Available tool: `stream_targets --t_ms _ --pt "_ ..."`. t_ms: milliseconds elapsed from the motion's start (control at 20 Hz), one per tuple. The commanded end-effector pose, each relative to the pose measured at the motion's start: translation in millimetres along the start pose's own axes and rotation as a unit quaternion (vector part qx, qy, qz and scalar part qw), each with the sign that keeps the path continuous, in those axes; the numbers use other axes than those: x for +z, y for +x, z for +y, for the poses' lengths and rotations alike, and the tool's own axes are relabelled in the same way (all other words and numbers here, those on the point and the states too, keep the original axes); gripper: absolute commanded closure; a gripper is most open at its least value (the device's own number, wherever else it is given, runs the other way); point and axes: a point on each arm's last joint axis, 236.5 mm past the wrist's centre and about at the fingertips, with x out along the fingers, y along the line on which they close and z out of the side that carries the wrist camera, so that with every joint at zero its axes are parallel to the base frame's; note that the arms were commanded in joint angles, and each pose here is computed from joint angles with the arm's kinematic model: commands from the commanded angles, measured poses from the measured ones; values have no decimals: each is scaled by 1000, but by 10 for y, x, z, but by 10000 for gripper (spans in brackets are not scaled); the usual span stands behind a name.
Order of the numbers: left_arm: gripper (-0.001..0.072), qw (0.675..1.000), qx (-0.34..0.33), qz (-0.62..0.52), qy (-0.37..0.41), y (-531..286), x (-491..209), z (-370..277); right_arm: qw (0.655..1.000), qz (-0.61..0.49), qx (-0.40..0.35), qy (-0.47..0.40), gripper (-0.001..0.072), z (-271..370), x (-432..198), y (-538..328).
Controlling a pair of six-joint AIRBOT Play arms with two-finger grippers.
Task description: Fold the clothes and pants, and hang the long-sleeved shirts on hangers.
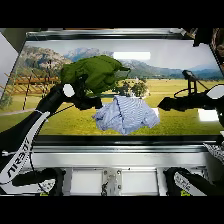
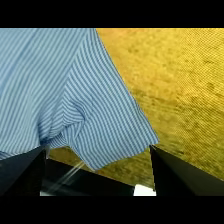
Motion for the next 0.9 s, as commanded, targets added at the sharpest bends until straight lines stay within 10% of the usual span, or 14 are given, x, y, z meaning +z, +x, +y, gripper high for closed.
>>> stream_targets --t_ms 0,450,550,700,850 --pt "47 996 -88 22 -18 273 -81 -152 999 50 3 17 30 -180 -286 366" --pt "60 994 -94 48 -15 574 7 -216 983 133 75 98 30 -222 -606 1102" --pt "558 994 -93 49 -18 576 4 -209 981 123 107 108 56 -109 -541 1159" --pt "694 994 -93 48 -20 569 15 -190 981 115 112 107 619 -99 -499 1151" --pt "697 995 -95 3 -16 228 240 -176 990 78 95 72 694 -126 -214 854"
